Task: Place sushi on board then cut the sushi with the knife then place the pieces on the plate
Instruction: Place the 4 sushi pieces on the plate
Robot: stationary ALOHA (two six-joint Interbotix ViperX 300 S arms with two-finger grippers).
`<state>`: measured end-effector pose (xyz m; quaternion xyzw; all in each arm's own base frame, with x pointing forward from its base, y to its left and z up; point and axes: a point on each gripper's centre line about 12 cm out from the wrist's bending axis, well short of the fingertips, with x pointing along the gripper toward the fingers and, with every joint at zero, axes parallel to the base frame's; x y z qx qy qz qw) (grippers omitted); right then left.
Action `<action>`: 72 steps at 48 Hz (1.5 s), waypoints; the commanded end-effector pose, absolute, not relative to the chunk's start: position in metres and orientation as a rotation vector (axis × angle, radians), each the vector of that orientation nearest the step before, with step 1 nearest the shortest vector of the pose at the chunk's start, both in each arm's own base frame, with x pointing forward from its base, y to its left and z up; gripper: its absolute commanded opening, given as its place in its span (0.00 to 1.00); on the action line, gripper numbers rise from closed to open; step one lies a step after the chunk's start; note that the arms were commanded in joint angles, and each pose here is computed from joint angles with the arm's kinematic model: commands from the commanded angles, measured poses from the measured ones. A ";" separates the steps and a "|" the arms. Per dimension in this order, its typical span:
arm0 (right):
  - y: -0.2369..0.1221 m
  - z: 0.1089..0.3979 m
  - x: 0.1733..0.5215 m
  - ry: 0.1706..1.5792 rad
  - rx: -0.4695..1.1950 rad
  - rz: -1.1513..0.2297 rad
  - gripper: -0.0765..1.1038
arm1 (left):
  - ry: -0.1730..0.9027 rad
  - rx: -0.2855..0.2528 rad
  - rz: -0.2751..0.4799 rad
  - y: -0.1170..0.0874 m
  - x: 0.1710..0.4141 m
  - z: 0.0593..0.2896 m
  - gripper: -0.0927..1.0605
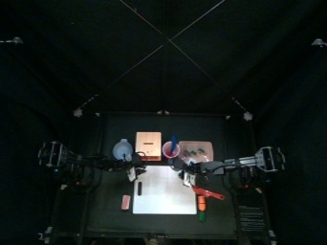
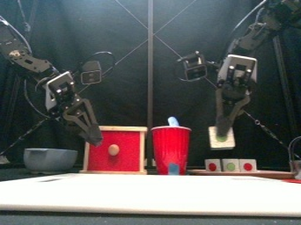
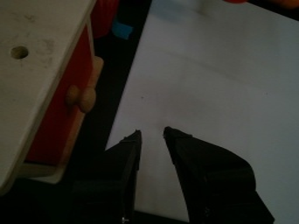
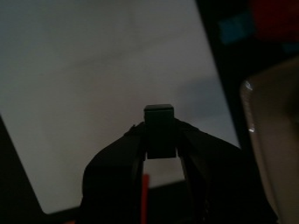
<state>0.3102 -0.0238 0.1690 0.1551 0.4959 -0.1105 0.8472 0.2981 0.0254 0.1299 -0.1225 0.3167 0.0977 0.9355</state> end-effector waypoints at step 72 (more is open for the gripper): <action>-0.108 0.206 0.210 0.826 0.221 -0.532 0.77 | 0.593 -0.225 0.177 0.024 0.307 0.144 0.69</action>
